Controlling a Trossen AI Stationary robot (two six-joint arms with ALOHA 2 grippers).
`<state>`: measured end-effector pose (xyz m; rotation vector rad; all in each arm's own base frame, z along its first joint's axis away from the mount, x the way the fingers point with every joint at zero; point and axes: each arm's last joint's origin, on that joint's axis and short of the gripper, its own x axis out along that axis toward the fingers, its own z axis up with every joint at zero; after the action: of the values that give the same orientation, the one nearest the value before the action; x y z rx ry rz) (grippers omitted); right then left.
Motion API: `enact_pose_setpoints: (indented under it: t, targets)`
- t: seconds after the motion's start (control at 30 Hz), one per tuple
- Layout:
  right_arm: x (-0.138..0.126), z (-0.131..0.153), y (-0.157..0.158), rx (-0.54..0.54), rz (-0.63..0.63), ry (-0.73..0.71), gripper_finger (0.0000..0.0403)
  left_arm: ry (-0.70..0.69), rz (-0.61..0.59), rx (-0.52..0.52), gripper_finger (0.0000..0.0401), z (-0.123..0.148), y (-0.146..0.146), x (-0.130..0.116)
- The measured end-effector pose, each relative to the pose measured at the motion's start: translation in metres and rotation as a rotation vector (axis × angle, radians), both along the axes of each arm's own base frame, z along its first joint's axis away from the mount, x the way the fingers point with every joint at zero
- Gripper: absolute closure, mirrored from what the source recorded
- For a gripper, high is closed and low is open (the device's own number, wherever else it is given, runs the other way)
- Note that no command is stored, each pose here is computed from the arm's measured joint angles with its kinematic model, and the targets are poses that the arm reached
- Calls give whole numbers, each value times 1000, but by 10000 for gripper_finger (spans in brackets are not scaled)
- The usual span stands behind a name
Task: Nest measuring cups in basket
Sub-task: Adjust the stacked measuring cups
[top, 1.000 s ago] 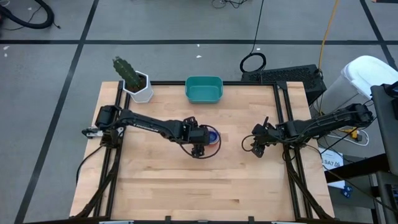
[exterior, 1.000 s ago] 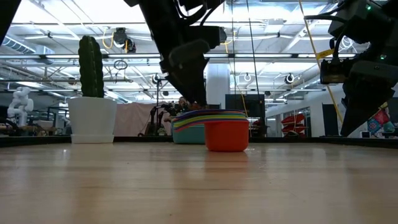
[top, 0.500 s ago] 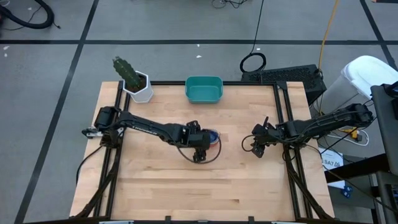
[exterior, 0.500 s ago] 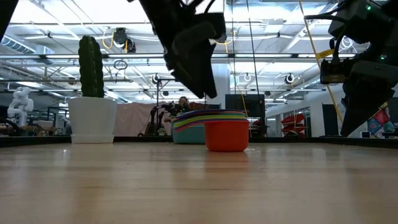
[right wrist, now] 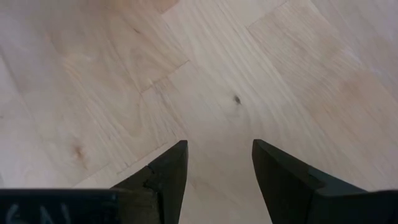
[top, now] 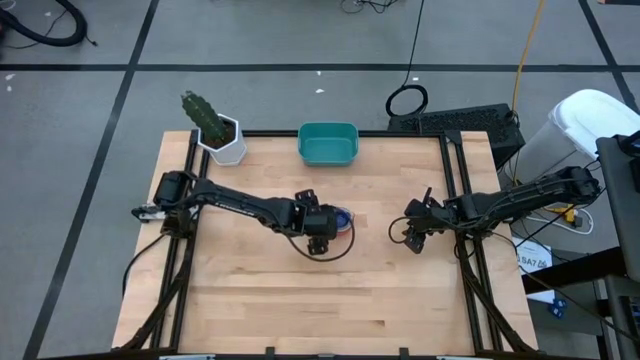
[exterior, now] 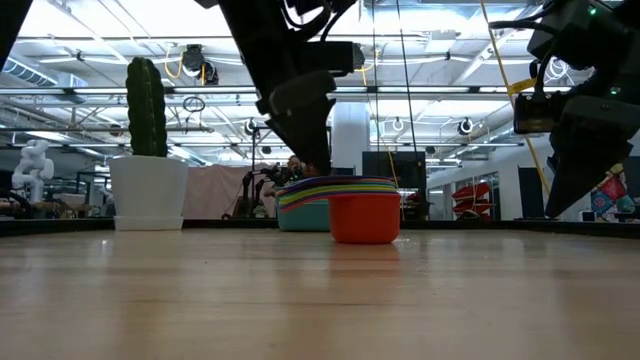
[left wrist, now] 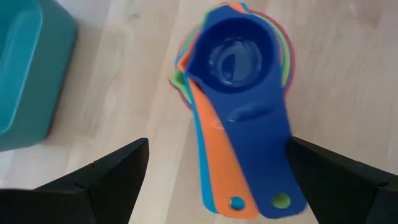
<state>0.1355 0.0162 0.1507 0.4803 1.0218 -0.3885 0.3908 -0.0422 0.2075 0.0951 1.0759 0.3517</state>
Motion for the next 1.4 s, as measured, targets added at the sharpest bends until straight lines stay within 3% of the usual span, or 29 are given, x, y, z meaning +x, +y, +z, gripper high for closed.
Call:
enact_pose_setpoints:
  t: [0.27, 0.6, 0.9, 1.4]
  targets:
    - [0, 0, 0, 0, 0, -2, 232, 1, 1, -1, 22, 0, 0, 0]
    - [0, 0, 0, -1, 2, -2, 232, -46, -87, -26, 22, 0, -24, 3]
    - [1, 1, 0, 1, 3, -10, 232, 63, -30, 35, 22, -19, -10, 2]
    - [1, 0, 0, -2, 10, -8, 232, 80, -8, 18, 22, -25, 3, 6]
